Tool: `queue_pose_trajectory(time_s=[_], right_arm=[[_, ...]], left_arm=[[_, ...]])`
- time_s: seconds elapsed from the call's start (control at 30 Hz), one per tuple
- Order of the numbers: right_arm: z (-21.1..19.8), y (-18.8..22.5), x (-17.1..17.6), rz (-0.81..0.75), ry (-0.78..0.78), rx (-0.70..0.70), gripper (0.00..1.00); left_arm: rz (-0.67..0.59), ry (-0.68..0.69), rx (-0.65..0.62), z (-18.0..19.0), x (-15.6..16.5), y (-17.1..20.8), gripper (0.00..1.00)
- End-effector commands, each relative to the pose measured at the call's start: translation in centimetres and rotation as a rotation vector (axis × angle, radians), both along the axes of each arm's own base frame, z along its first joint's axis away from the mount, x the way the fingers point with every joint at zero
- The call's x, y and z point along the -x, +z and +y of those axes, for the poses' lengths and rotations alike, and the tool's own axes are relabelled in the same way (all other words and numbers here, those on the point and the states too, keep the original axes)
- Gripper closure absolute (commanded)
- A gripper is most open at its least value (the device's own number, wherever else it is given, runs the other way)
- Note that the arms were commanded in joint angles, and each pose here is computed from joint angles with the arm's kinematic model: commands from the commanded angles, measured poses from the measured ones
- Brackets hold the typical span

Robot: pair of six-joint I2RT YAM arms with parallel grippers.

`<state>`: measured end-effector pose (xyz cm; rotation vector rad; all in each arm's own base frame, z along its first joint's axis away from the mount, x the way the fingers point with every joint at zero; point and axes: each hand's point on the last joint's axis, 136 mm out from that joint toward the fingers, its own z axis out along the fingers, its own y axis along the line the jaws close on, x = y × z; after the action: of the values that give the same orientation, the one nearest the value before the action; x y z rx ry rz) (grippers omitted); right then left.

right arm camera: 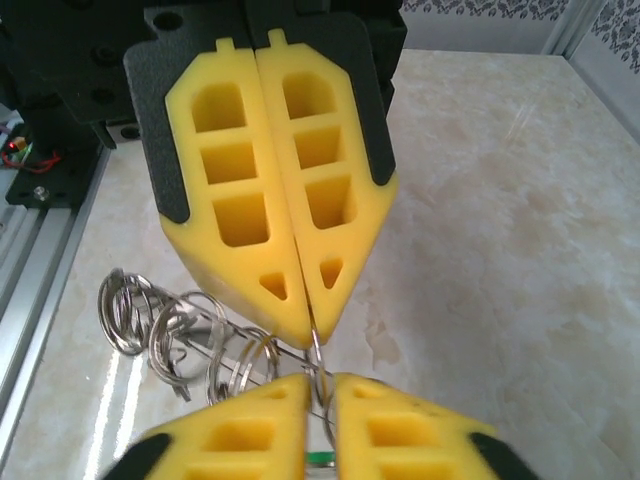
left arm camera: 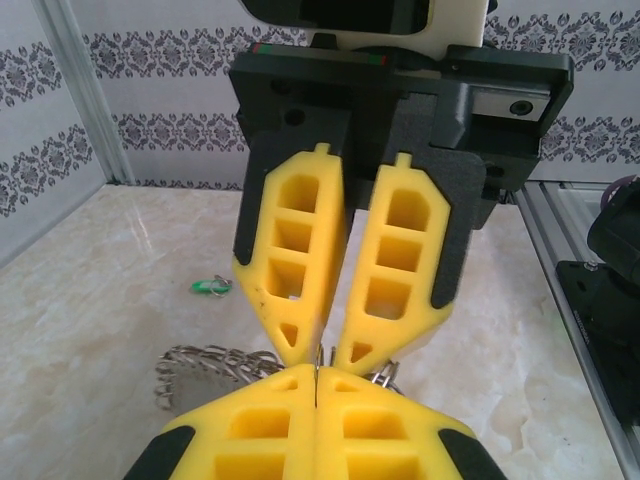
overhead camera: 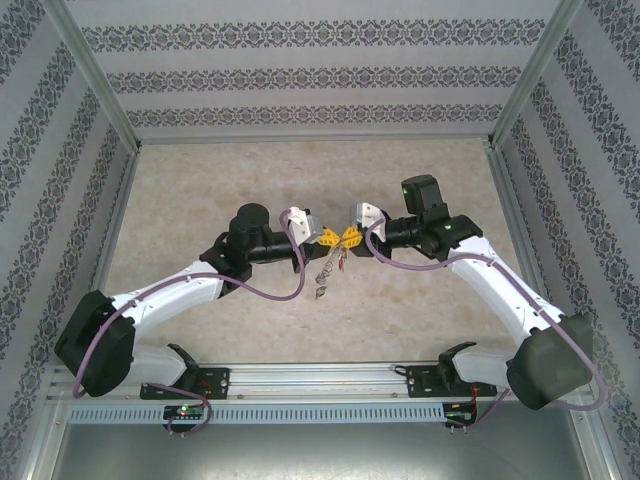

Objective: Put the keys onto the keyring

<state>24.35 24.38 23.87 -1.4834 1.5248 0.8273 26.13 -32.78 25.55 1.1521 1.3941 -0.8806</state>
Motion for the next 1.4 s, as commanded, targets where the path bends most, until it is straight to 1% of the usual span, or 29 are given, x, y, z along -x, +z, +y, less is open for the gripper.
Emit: queue_pose_trajectory(time_s=[0.0, 0.03, 0.17, 0.27, 0.43, 0.47, 0.5, 0.6, 0.7, 0.73, 0.87, 1.0, 1.1, 1.33, 1.37], right_arm=[[0.8, 1.4, 0.2, -0.014, 0.045, -0.038, 0.96], [0.8, 1.3, 0.3, -0.011, 0.048, -0.034, 1.0], [0.4, 0.6, 0.2, -0.011, 0.032, -0.005, 1.0], [0.0, 0.1, 0.4, -0.02, 0.02, 0.027, 1.0], [-0.7, -0.4, 1.4, -0.032, 0.035, 0.07, 1.0], [-0.7, -0.4, 1.6, -0.031, 0.042, 0.078, 1.0], [-0.8, -0.3, 1.7, -0.031, 0.048, 0.081, 1.0], [-0.6, 0.1, 1.9, -0.031, 0.064, 0.072, 1.0], [-0.2, -0.1, 2.1, -0.054, 0.082, 0.095, 1.0], [-0.1, -0.1, 2.1, -0.062, 0.087, 0.099, 1.0], [0.4, -0.1, 2.1, -0.071, 0.097, 0.105, 1.0], [0.6, 0.0, 1.9, -0.062, 0.089, 0.11, 1.0], [0.7, 0.0, 1.7, -0.05, 0.082, 0.107, 1.0], [0.9, 0.6, 1.8, -0.045, 0.087, 0.085, 1.0], [1.0, 0.6, 1.8, -0.047, 0.086, 0.084, 1.0]], left_arm=[[-0.069, -0.031, 0.072, -0.5, 0.1, 3.3, 1.0], [-0.068, -0.031, 0.071, -0.5, 0.1, 3.3, 1.0], [-0.051, -0.014, 0.055, -0.4, -0.2, 2.8, 1.0], [-0.045, 0.01, 0.007, 0.1, -0.4, 1.5, 0.85], [-0.064, 0.011, -0.022, 1.4, 0.3, 0.3, 0.46], [-0.063, 0.009, -0.032, 1.5, 0.3, 0.2, 0.41], [-0.059, -0.002, -0.047, 1.6, 0.5, 0.1, 0.4], [-0.021, -0.087, -0.103, 1.4, 1.5, -0.7, 0.41], [0.002, -0.144, -0.139, 1.1, 1.8, -1.0, 0.53], [0.004, -0.149, -0.144, 1.0, 1.8, -1.1, 0.55], [0.0, -0.158, -0.165, 0.9, 1.5, -1.1, 0.55], [0.024, -0.23, -0.193, 0.7, 2.3, -1.2, 0.74], [0.05, -0.282, -0.218, 0.6, 2.8, -1.5, 0.81], [0.082, -0.276, -0.241, 0.3, 2.3, -1.9, 0.84], [0.081, -0.276, -0.243, 0.3, 2.2, -1.9, 0.86]])
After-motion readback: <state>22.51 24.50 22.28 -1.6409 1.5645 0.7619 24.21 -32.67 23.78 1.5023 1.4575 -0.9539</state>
